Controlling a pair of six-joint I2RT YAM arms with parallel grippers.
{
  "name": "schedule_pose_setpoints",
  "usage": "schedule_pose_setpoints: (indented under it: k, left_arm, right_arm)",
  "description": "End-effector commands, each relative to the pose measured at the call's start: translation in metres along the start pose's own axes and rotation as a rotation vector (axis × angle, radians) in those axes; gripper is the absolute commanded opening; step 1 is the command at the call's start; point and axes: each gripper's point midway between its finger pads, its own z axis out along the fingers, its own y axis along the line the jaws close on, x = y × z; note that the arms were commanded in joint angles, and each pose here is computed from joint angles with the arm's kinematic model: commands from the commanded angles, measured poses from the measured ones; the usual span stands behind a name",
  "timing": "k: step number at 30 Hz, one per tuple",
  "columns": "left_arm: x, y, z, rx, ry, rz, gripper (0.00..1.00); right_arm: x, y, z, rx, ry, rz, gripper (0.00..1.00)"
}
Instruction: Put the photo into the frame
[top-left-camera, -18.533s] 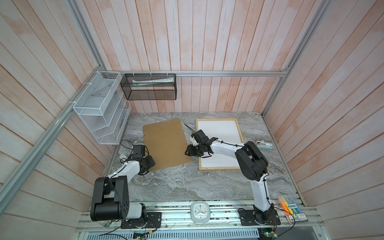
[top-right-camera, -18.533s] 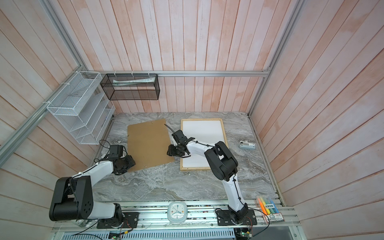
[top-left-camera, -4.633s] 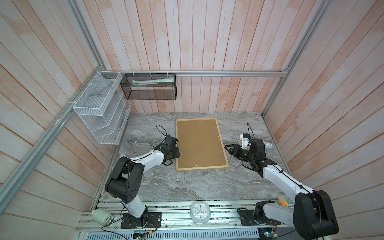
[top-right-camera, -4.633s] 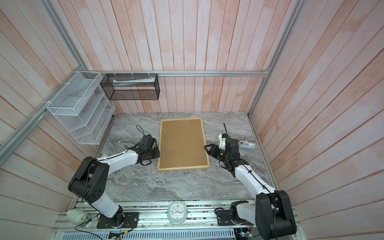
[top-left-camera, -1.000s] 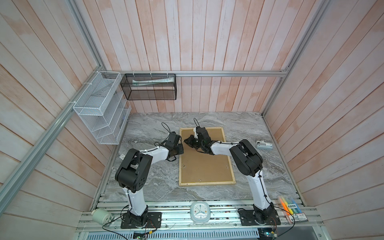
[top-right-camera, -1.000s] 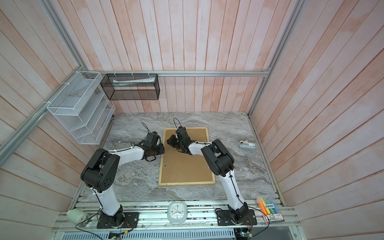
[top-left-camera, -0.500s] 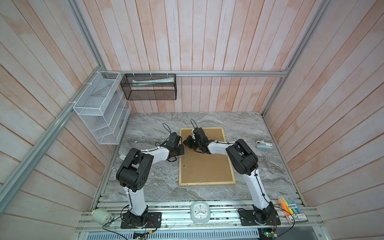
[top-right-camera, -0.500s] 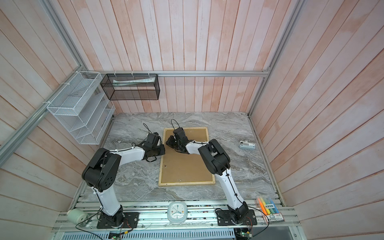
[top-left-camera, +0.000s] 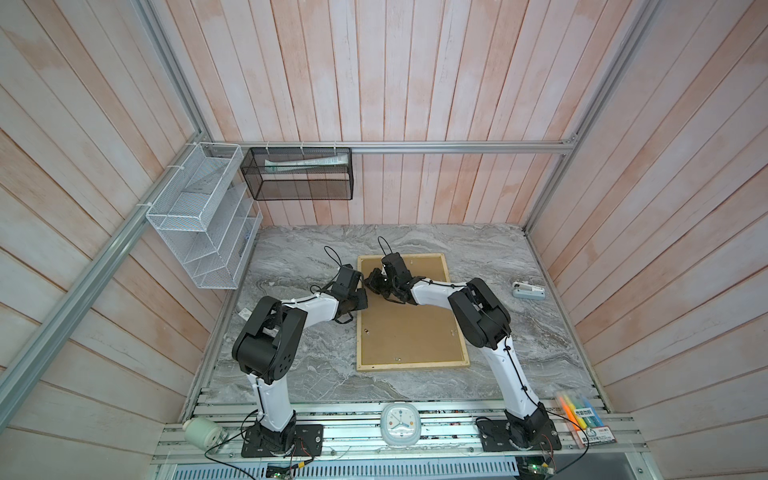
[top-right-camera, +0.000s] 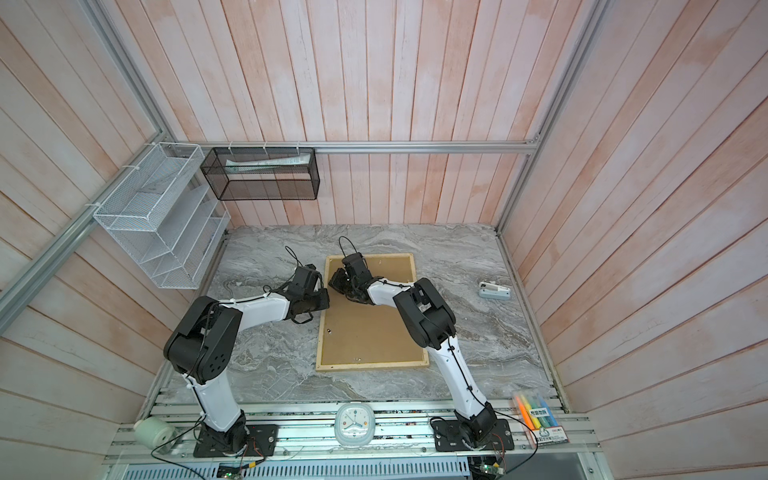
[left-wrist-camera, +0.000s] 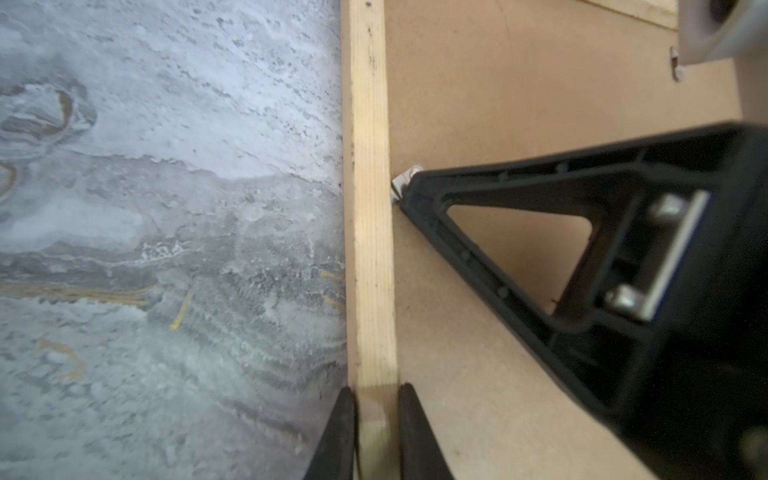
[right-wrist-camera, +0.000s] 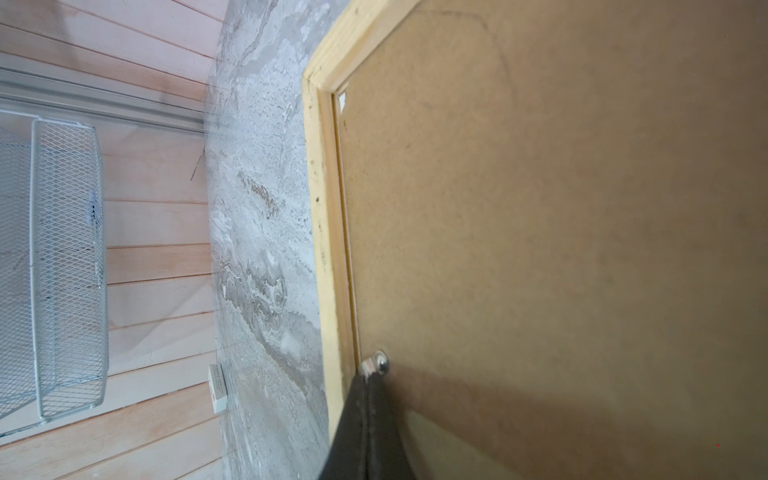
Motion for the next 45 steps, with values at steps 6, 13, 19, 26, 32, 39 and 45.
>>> schedule_pose_setpoints:
  k: [6,13,19,26,32,39,45]
  left_arm:
    - [0.033,-0.01,0.009,0.047,0.12,0.027,0.12]
    - [0.036,-0.024,0.01,0.12,0.14,0.052,0.11]
    - [0.042,-0.037,0.01,0.171,0.168,0.088,0.11]
    - [0.045,-0.042,0.01,0.192,0.179,0.101,0.1]
    - [0.047,-0.043,0.008,0.2,0.183,0.102,0.09]
    - [0.043,-0.039,0.009,0.176,0.171,0.081,0.08]
    - [0.032,-0.021,0.007,0.128,0.132,0.0,0.07]
  right_arm:
    - [0.015,-0.048,0.016,0.082,-0.011,0.123,0.0]
    - [0.018,-0.051,0.019,0.075,-0.022,0.206,0.0]
    - [0.02,-0.056,0.024,0.092,-0.046,0.249,0.0]
    - [0.016,-0.061,0.024,0.111,-0.086,0.274,0.0]
    - [0.014,-0.064,0.03,0.106,-0.095,0.312,0.0]
    - [0.001,-0.031,0.023,-0.026,-0.123,0.164,0.0]
    - [-0.007,-0.002,-0.007,-0.085,-0.139,0.033,0.05]
